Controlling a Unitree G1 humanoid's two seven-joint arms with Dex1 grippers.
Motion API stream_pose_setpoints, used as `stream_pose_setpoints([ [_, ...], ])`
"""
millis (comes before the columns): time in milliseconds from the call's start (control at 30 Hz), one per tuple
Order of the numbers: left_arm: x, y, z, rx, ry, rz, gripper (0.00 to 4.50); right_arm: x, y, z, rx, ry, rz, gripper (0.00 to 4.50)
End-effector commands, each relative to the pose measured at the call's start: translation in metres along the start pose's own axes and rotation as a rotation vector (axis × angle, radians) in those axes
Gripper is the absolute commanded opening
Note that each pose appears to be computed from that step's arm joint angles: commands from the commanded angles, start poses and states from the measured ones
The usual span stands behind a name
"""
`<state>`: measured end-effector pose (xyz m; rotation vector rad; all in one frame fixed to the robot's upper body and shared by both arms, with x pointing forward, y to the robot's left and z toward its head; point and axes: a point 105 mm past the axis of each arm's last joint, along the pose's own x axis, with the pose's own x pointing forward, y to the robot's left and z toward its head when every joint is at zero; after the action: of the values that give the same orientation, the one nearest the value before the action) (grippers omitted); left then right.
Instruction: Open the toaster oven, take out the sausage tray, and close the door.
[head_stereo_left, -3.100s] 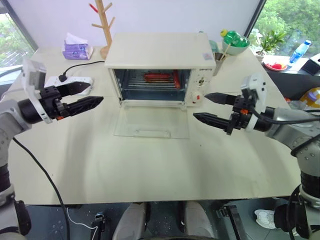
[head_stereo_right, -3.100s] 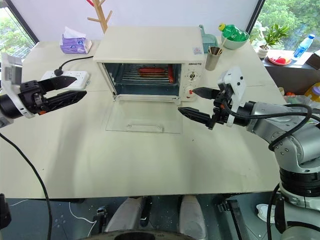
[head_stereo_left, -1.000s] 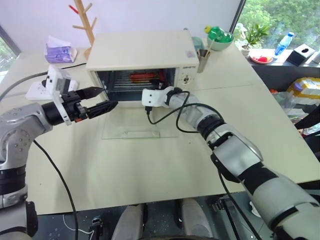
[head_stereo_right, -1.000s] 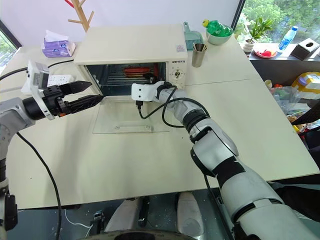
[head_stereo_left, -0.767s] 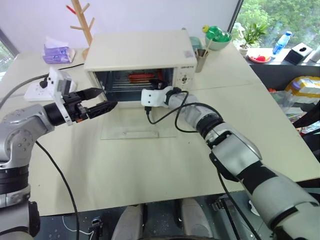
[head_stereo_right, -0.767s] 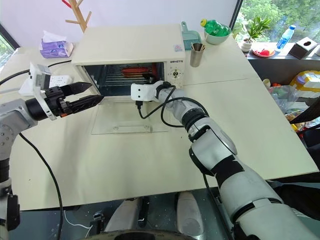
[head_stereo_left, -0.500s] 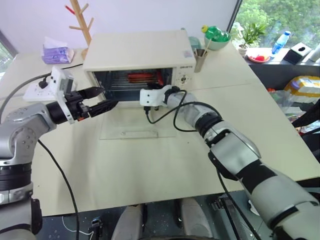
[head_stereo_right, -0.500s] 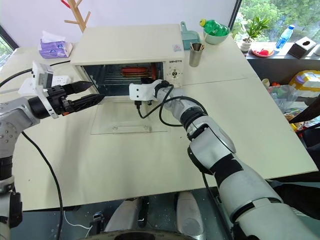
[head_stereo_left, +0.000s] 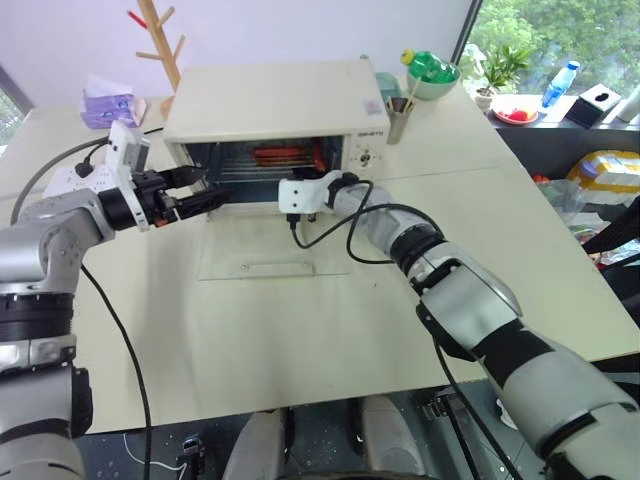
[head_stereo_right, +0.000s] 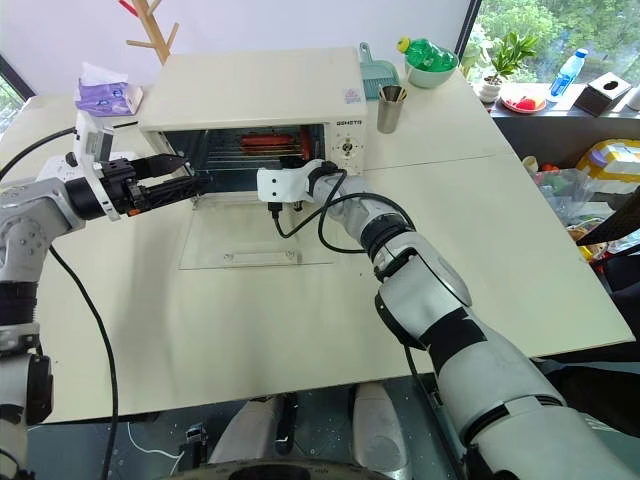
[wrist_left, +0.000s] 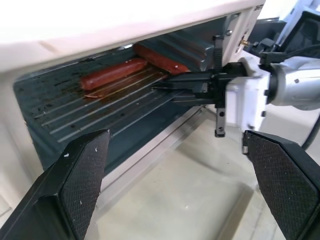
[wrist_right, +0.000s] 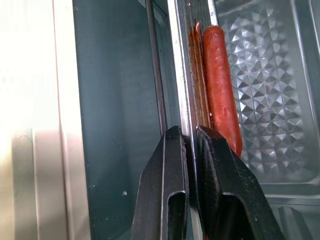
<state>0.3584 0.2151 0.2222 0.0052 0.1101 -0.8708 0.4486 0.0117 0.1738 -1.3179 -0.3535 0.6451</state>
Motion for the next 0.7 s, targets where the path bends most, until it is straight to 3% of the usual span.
stream_pose_setpoints([
  [33, 0.001, 0.003, 0.013, 0.053, -0.012, -0.018, 4.50, 0.002, -0.014, 0.027, -0.018, -0.110, -0.046, 0.39],
  [700, 0.013, 0.007, 0.016, 0.079, 0.001, -0.063, 4.50, -0.012, -0.009, 0.042, -0.019, -0.187, -0.040, 0.39],
])
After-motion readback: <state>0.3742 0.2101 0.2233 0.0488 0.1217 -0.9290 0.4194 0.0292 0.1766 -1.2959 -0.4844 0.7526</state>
